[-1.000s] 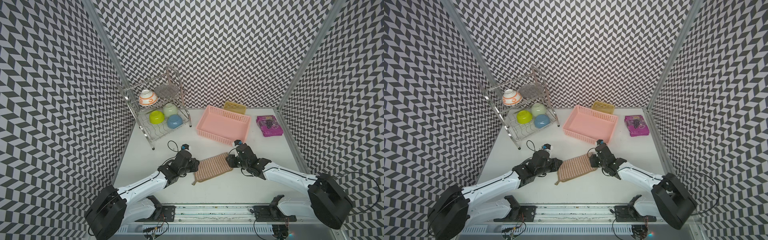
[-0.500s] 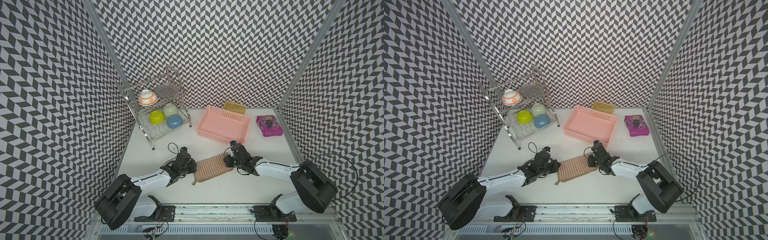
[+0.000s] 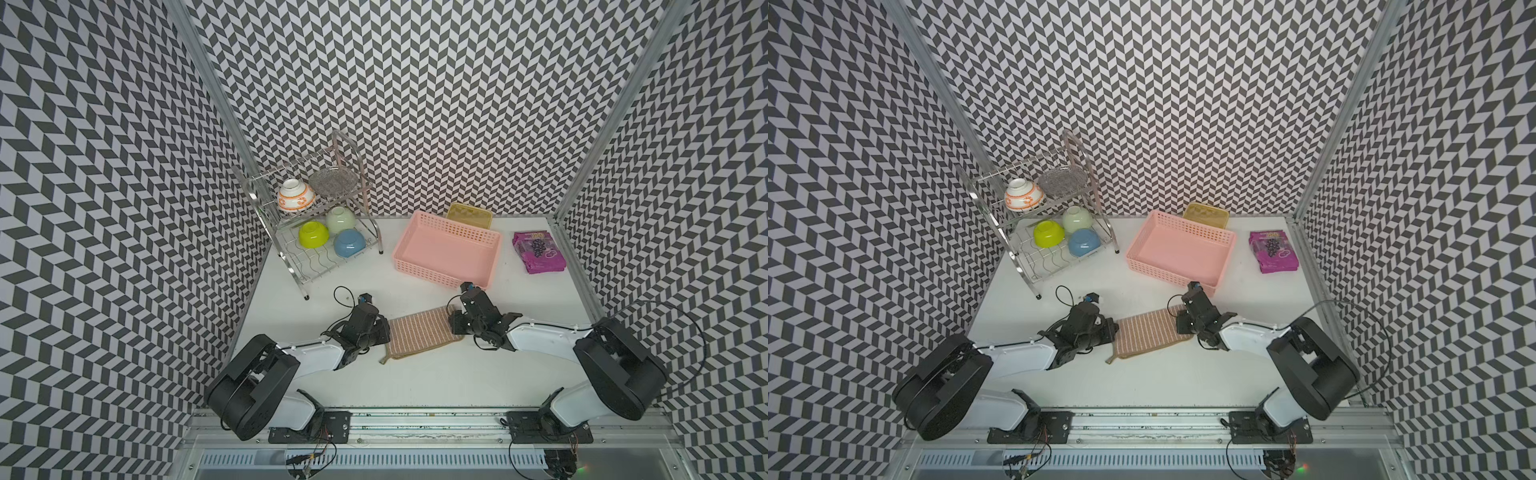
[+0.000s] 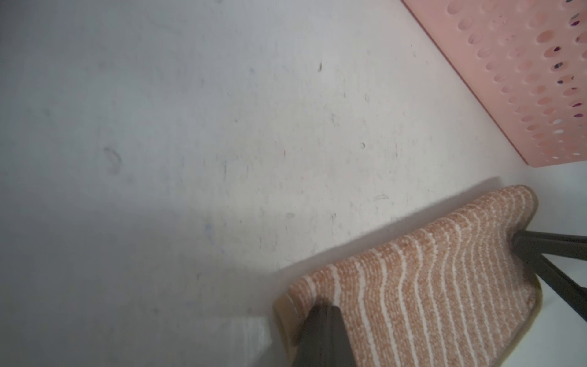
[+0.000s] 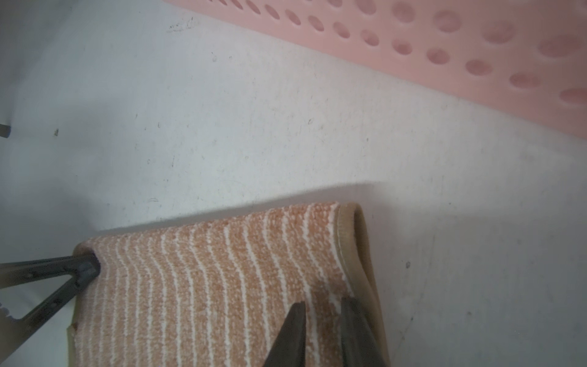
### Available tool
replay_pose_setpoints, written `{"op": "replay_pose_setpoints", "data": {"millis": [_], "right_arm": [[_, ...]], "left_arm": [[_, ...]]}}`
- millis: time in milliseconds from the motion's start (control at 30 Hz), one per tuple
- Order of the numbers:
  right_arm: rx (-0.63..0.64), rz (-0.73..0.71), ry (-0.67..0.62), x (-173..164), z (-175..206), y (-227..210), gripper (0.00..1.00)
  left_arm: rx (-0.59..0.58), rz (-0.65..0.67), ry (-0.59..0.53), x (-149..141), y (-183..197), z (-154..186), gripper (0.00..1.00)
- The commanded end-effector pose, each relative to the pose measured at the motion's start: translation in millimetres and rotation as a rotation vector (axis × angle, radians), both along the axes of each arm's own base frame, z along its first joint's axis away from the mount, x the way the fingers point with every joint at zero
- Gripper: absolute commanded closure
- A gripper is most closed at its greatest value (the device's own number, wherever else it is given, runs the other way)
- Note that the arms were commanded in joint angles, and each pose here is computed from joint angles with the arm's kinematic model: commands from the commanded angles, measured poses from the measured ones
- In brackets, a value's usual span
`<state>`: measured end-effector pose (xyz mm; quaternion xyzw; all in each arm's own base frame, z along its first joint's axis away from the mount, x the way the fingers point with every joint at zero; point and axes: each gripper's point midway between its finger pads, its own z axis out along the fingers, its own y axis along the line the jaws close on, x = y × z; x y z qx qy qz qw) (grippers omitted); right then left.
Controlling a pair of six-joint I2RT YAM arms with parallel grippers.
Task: Fold the square dishcloth
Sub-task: Smooth out the cleaning item at the center of the board, then fold the cleaning item at the center of the board.
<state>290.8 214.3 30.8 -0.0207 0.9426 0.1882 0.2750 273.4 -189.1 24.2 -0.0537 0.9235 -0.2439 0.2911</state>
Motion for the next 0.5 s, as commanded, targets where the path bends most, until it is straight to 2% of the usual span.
{"op": "replay_pose_setpoints", "data": {"millis": [0, 100, 300, 467], "right_arm": [[0.027, -0.029, -0.066, 20, 17, 5, 0.77], [0.01, -0.035, -0.089, 23, 28, 2, 0.77], [0.0, -0.032, -0.133, 20, 53, -6, 0.68], [0.015, -0.024, -0.082, 7, 49, -7, 0.66]], "left_arm": [[0.048, 0.005, -0.073, 23, 4, 12, 0.96], [0.027, -0.02, -0.096, 29, -4, 24, 0.94], [-0.049, -0.06, -0.144, 30, -16, 58, 0.74], [-0.067, -0.036, -0.157, 27, -12, 74, 0.69]]}}
